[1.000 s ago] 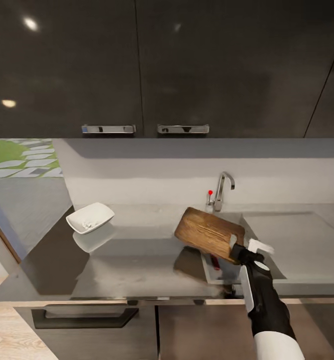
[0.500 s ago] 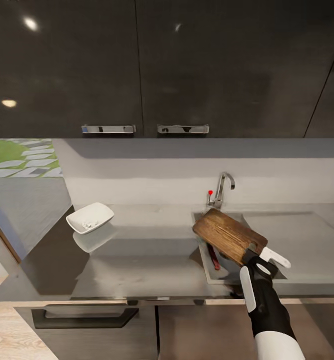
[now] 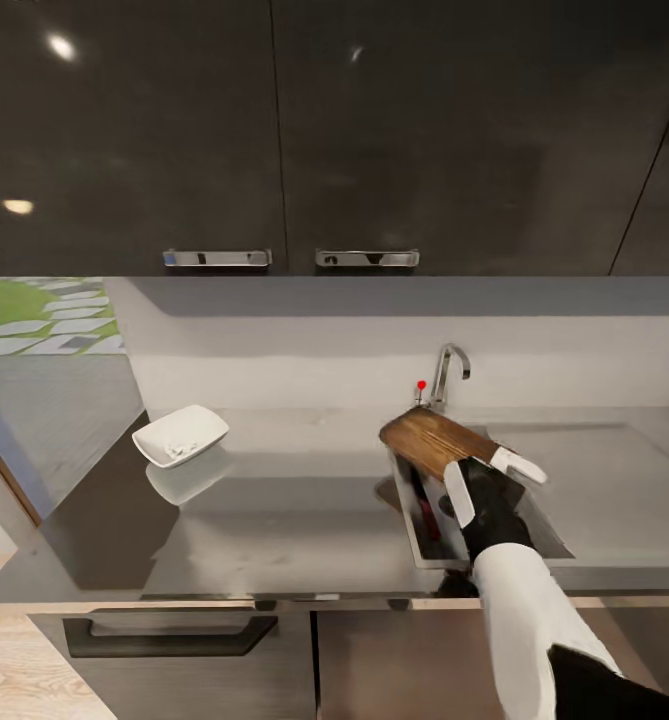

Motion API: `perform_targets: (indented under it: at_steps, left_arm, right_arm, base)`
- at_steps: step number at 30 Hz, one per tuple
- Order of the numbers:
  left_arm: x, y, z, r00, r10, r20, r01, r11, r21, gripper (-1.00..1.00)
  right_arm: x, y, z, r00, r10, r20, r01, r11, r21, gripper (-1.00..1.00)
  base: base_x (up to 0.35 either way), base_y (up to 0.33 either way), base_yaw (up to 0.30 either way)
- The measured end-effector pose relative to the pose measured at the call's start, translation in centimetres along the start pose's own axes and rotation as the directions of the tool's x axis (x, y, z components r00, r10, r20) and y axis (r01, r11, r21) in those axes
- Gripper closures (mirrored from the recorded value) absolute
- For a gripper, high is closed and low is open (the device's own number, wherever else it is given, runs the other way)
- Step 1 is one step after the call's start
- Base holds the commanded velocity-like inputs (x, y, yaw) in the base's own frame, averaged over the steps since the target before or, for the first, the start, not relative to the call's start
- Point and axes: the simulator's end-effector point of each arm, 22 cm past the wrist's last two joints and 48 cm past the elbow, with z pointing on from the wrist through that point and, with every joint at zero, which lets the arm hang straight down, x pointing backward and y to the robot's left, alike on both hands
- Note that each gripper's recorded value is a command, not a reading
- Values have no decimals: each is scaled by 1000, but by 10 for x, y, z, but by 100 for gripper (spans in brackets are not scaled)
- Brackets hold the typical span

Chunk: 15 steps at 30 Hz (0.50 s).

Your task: In the kitchen, take the Vidalia onion out of the sink, dice it on the chopping board with the paring knife, put the diced onion into the bowl on the countertop, then place both the paring knife and the chopping board into the sink.

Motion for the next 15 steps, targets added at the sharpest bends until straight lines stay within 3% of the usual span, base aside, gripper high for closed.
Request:
perform_targets:
  at_steps: [2, 3, 6, 13, 15]
  left_arm:
    - [0, 1, 0, 1000, 2, 2, -2, 1000, 0, -100]
    - [0, 1, 0, 1000, 2, 1, -2, 1000, 0, -100]
    - [0, 0, 0, 1000, 3, 1, -3, 1000, 1, -100]
    - [1, 1, 0, 1000, 4, -1, -4, 1000, 0, -100]
    - [1, 1, 0, 1000, 3, -2, -3, 1000, 0, -100]
  right_arm:
    - [-36, 15, -9, 999, -9, 33, 8, 999, 31, 100]
    - [-35, 17, -9, 1000, -3, 17, 2, 999, 34, 100]
    - [-50, 2, -2, 1000, -11, 24, 8, 994, 109, 100]
    - [3, -17, 13, 990, 138, -38, -128, 973, 192, 100]
    - [15, -21, 14, 987, 157, -36, -146, 965, 216, 100]
  base:
    - [0, 0, 0]
    - [0, 0, 0]
    - [0, 0, 0]
    - [0, 0, 0]
    - [45, 23, 0]
